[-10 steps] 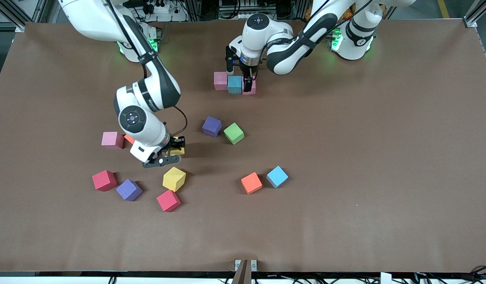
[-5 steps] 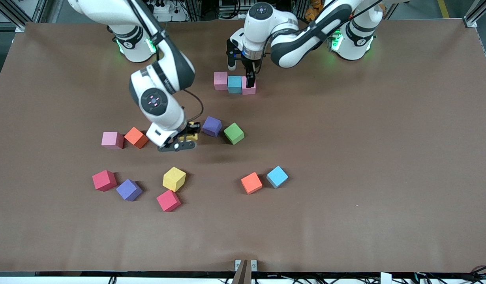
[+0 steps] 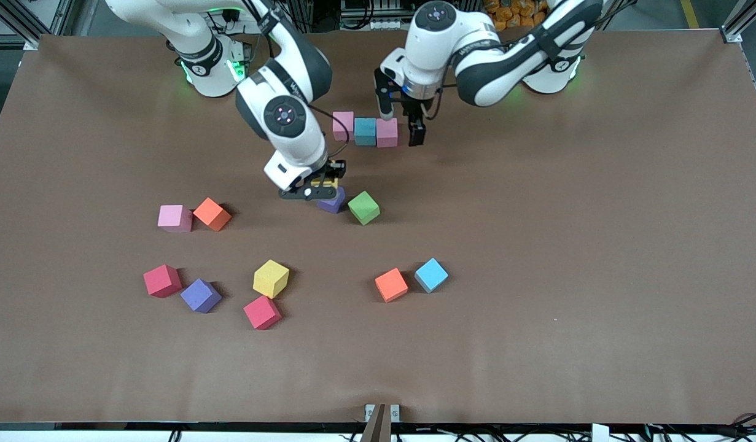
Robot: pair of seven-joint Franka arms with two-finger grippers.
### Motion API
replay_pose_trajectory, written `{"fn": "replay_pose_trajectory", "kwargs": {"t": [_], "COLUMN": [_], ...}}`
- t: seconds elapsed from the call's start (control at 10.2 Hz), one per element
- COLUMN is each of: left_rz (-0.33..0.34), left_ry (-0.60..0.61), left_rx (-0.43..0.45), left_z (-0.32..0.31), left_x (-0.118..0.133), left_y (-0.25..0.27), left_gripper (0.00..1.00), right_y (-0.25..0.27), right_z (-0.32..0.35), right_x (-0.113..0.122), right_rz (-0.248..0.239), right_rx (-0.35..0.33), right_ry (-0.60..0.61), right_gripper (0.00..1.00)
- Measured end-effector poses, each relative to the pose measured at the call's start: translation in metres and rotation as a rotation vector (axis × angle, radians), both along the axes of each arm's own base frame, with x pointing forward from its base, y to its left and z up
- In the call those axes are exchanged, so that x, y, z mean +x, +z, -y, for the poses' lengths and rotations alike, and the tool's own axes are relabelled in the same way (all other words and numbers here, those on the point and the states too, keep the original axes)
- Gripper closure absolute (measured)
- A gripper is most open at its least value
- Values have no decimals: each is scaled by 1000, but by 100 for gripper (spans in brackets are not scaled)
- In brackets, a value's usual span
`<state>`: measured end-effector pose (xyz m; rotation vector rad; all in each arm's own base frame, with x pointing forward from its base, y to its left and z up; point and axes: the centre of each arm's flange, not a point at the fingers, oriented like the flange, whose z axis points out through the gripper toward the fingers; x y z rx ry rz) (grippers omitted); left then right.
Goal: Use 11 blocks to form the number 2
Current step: 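Carry the yellow cube to the cube line while the left gripper withdraws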
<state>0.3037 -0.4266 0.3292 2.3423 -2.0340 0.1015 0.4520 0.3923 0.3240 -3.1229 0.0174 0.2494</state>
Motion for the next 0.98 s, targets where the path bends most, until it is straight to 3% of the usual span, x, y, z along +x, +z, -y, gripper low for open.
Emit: {"fn": "replay_pose_trajectory", "kwargs": {"t": [0.49,0.79,0.98], "left_rz": [14,17,18], "left_ry": [70,197,296], "left_rx": [44,38,56], "left_z": [-81,-141,-181], "left_x": [76,128,159], "left_y": [22,26,37], "left_gripper": [0,0,0], "right_y": [0,-12,-36], "right_z": [-47,-75,-96], "right_x": [-47,-72,-93], "right_rz": [-3,24,18], "right_rx": [19,53,51], "right_ry": [-33,-46,-5], "right_gripper": [47,47,47]}}
